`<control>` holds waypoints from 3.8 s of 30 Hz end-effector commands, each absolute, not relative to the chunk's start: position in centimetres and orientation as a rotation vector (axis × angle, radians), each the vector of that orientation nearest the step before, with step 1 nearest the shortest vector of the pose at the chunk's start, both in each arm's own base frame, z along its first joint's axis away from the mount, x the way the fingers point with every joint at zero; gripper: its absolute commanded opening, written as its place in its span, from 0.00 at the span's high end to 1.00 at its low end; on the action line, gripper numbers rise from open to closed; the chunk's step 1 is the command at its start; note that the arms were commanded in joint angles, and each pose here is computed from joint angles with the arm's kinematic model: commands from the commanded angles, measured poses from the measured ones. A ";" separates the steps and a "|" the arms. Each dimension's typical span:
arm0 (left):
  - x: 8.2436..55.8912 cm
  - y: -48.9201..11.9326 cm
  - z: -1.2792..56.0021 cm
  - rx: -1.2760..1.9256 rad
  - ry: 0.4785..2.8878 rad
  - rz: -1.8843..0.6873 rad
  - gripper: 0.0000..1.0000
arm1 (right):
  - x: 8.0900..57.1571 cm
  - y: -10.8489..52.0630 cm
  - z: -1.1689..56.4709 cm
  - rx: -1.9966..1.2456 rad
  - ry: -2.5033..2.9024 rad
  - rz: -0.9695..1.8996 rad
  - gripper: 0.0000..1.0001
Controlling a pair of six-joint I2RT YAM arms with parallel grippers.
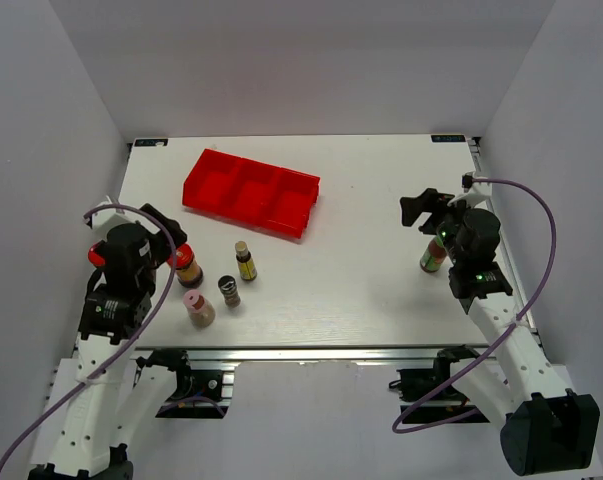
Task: Organize the condiment bottles
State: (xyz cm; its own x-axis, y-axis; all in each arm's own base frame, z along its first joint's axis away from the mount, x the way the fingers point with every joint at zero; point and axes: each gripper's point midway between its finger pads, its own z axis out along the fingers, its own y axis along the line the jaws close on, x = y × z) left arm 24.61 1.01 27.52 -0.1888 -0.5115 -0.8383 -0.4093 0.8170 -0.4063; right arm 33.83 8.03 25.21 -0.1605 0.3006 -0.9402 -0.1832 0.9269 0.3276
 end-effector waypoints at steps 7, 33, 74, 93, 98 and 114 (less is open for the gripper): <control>28.6 -4.3 26.6 -0.711 1.767 -0.479 0.02 | 33.8 7.7 27.6 0.115 1.655 0.421 0.11; 34.3 -5.3 29.0 -0.579 1.746 -0.417 0.02 | 28.6 -2.5 21.1 0.559 2.096 -0.236 0.10; 33.3 -4.1 26.9 -0.695 1.776 -0.373 0.02 | 36.9 8.3 26.3 0.053 1.946 0.244 0.79; 31.8 -3.5 24.7 -0.748 1.837 -0.327 0.02 | 46.2 28.8 37.9 -0.451 1.623 0.487 0.83; 31.9 -3.7 24.4 -0.741 1.849 -0.334 0.02 | 48.5 32.4 36.8 -0.513 1.636 0.482 0.83; 31.6 -5.5 23.9 -0.687 1.916 -0.416 0.02 | 50.0 36.3 30.2 -0.600 1.741 0.504 0.84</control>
